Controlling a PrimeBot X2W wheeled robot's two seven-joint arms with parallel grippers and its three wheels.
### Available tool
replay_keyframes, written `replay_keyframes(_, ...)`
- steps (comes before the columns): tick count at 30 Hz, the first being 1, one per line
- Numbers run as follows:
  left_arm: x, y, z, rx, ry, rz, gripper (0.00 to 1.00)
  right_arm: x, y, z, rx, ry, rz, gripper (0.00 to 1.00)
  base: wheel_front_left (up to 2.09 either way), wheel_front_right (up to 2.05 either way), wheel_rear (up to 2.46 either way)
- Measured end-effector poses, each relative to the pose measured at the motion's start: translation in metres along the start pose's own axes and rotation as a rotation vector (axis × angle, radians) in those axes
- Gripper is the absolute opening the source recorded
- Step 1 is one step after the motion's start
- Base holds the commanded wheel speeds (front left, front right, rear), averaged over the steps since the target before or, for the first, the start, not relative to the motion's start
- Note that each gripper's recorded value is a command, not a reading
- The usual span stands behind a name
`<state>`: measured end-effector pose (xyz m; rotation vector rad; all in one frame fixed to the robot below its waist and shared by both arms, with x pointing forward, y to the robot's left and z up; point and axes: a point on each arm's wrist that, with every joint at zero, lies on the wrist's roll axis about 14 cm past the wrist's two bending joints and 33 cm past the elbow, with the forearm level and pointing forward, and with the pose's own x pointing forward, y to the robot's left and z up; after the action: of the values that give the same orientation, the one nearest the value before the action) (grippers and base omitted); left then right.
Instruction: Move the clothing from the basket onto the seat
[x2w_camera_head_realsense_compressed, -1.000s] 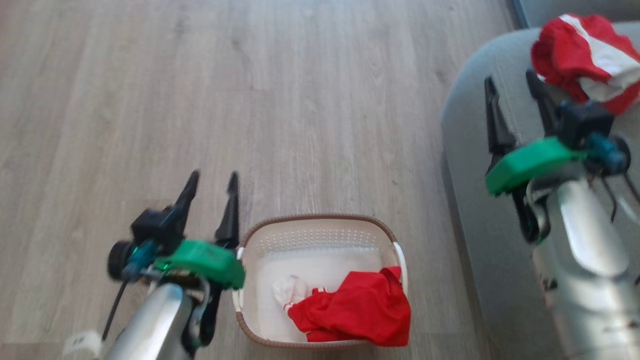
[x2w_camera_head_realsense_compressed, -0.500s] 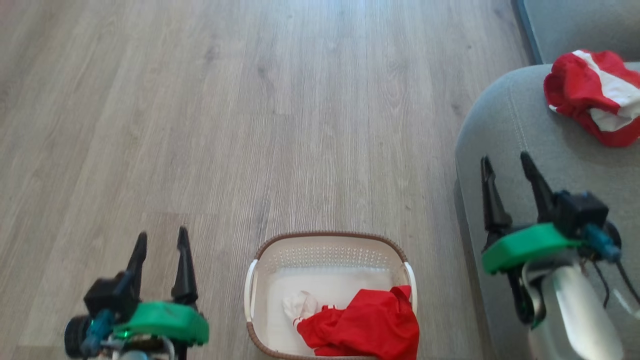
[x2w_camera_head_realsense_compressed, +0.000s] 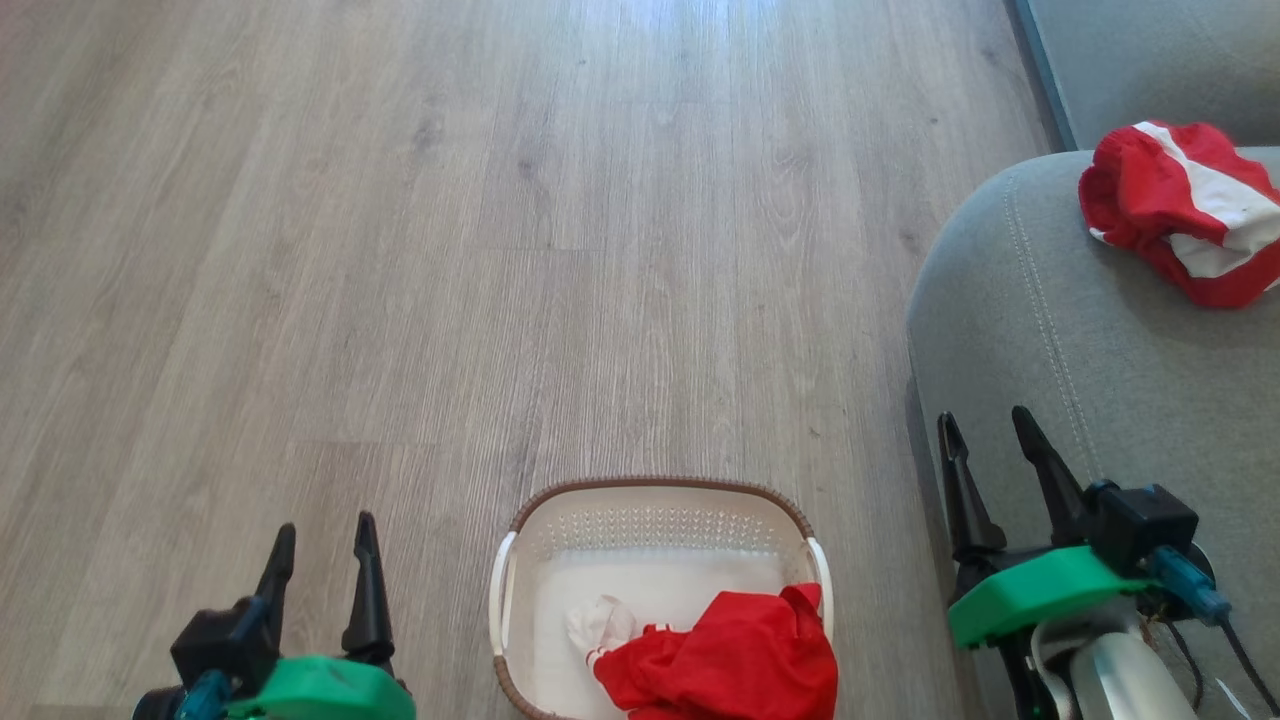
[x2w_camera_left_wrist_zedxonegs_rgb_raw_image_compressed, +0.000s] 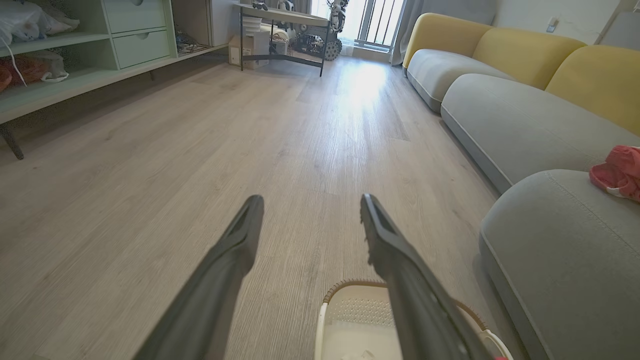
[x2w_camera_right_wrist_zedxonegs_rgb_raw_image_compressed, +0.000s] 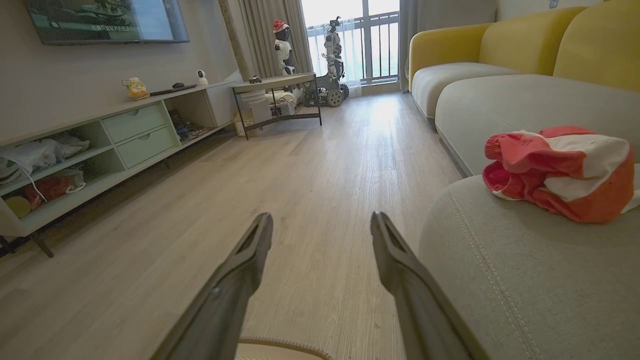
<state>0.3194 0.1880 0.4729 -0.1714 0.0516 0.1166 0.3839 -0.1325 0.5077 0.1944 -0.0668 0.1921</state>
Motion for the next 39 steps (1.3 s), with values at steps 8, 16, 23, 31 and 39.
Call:
replay_keyframes(8, -0.003, 0.000, -0.009, 0.004, 0.028, 0.000, 1.00, -0.002, -0.001, 0.000, 0.001, 0.000, -0.006, 1.00, 0.00, 0.00, 0.00)
replay_keyframes(16, -0.002, -0.002, -0.012, 0.000, 0.038, -0.008, 1.00, -0.002, -0.004, -0.002, 0.003, 0.005, -0.013, 1.00, 0.00, 0.00, 0.00)
replay_keyframes(23, -0.001, -0.001, -0.015, 0.004, 0.046, -0.008, 1.00, -0.001, -0.007, -0.006, 0.005, 0.015, -0.022, 1.00, 0.00, 0.00, 0.00)
replay_keyframes(31, 0.008, -0.011, -0.025, 0.020, 0.079, -0.045, 1.00, 0.004, -0.024, -0.011, -0.006, 0.028, -0.068, 1.00, 0.00, 0.00, 0.00)
replay_keyframes(39, 0.041, -0.071, -0.061, 0.073, 0.196, -0.279, 1.00, 0.039, -0.056, 0.005, -0.089, -0.034, -0.135, 1.00, 0.00, 0.00, 0.00)
